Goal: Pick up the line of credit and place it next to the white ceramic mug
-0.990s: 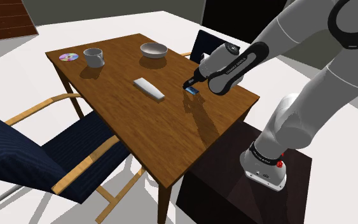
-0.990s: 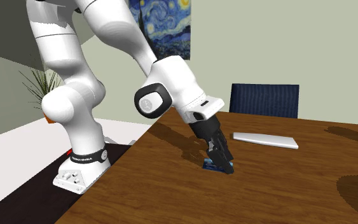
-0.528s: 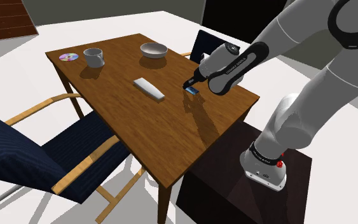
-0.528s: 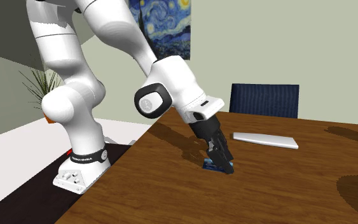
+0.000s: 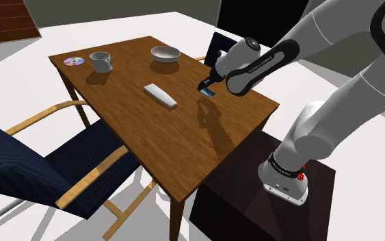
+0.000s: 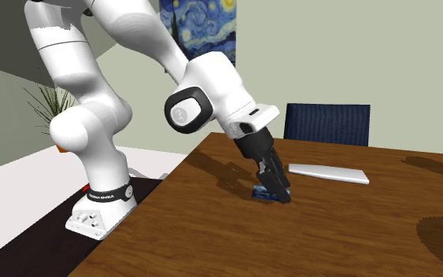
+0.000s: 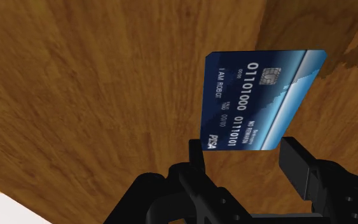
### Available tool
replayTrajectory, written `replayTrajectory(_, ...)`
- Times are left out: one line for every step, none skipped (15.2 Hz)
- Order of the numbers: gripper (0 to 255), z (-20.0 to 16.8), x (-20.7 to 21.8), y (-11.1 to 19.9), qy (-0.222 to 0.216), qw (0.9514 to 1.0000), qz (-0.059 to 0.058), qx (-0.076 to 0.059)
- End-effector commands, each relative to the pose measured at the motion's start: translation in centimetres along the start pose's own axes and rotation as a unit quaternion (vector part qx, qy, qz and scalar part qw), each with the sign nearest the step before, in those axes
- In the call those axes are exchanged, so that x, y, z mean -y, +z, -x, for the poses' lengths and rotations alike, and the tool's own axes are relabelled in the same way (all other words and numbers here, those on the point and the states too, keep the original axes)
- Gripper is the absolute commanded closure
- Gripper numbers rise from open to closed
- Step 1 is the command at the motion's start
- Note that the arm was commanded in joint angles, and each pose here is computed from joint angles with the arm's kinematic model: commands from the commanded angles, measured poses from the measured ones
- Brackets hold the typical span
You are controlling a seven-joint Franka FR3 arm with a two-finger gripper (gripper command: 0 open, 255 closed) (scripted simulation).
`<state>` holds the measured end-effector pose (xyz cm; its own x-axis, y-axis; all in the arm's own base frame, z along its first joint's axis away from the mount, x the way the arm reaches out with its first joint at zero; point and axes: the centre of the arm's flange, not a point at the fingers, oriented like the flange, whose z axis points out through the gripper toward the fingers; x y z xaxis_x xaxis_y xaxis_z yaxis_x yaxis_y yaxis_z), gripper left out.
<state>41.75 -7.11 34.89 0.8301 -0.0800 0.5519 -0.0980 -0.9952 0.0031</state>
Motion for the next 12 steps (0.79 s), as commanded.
replayTrajectory(255, -0.6, 0.1, -0.9, 0.000, 1.0000, 0.000, 0.000)
replayTrajectory(255, -0.9, 0.1, -1.3, 0.000, 1.0000, 0.000, 0.000)
replayTrajectory(255, -1.2, 0.1, -1.8, 0.000, 1.0000, 0.000, 0.000)
replayTrajectory(255, -1.4, 0.1, -2.2, 0.000, 1.0000, 0.000, 0.000)
replayTrajectory(255, -1.7, 0.1, -2.7, 0.000, 1.0000, 0.000, 0.000)
replayTrajectory(255, -2.0, 0.1, -3.1, 0.000, 1.0000, 0.000, 0.000)
replayTrajectory(255, -2.3, 0.1, -3.5, 0.000, 1.0000, 0.000, 0.000)
replayTrajectory(255, -2.6, 0.1, -4.0, 0.000, 1.0000, 0.000, 0.000)
replayTrajectory(255, -2.9, 0.1, -4.4, 0.000, 1.0000, 0.000, 0.000)
replayTrajectory(255, -3.2, 0.1, -4.9, 0.000, 1.0000, 0.000, 0.000)
replayTrajectory(255, -3.5, 0.1, -5.3, 0.000, 1.0000, 0.000, 0.000)
replayTrajectory(255, -3.8, 0.1, -5.7, 0.000, 1.0000, 0.000, 0.000)
